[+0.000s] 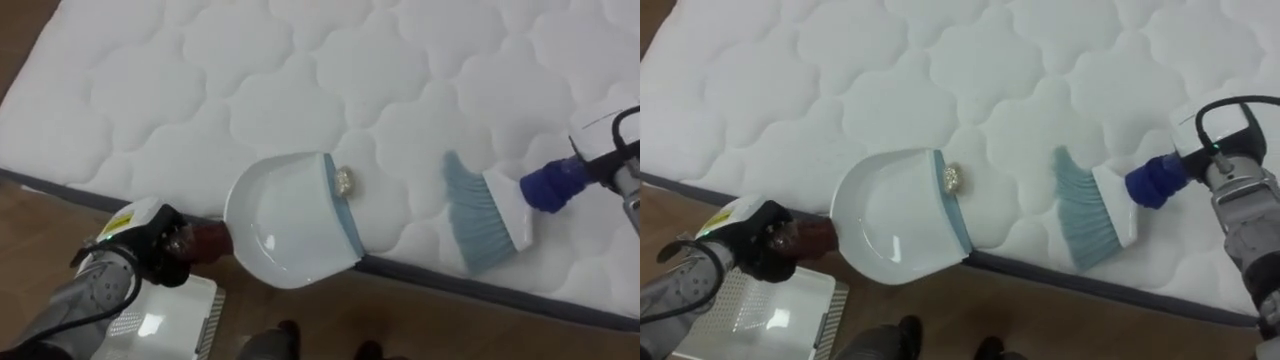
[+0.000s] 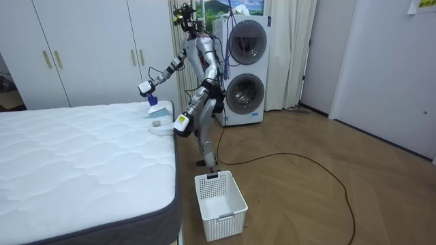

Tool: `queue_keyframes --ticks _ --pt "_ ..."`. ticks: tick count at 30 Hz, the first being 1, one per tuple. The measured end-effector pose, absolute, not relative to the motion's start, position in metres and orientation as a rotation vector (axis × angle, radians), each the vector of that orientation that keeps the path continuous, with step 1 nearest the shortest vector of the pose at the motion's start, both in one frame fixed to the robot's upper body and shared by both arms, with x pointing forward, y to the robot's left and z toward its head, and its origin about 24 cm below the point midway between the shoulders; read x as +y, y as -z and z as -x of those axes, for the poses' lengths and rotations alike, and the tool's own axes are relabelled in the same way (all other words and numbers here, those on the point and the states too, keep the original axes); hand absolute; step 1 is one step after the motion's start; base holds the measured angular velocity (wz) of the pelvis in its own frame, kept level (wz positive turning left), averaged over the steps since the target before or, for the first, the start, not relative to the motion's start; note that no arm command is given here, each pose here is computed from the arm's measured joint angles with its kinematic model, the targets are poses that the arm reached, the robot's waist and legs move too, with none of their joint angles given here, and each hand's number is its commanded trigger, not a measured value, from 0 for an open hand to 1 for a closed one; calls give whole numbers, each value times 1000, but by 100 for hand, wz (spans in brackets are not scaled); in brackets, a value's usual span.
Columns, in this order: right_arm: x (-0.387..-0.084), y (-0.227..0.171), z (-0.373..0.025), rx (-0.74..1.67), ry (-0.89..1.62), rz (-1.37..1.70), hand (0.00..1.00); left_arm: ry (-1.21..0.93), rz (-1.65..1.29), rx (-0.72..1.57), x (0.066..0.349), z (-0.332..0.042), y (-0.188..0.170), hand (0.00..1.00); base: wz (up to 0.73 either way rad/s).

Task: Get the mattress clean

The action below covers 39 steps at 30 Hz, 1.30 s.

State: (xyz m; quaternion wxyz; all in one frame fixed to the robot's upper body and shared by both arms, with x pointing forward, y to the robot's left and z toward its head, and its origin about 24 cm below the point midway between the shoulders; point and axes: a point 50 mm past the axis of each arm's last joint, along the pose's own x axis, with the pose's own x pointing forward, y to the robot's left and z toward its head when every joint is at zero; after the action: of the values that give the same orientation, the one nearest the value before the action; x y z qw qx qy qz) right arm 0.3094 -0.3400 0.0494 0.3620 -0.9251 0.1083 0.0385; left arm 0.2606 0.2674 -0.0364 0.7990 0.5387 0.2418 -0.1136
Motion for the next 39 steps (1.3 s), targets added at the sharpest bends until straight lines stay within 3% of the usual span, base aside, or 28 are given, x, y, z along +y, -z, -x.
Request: queue_keyframes --ticks 10,23,26,34,39 --pt "-338 -43 -308 279 -39 2310 100 218 -1166 510 268 -263 34 100 -1" --pt "-302 -43 -322 172 120 2165 100 159 -1167 540 263 -260 42 100 -10" --pt "-276 -55 -334 46 228 1974 100 149 -1162 551 261 -256 46 100 -11" --pt "-166 -42 -338 -265 -11 1700 100 168 -1142 539 250 -256 51 100 6" --pt "-136 -39 -332 -361 -132 1686 100 188 -1143 535 247 -254 53 100 6"
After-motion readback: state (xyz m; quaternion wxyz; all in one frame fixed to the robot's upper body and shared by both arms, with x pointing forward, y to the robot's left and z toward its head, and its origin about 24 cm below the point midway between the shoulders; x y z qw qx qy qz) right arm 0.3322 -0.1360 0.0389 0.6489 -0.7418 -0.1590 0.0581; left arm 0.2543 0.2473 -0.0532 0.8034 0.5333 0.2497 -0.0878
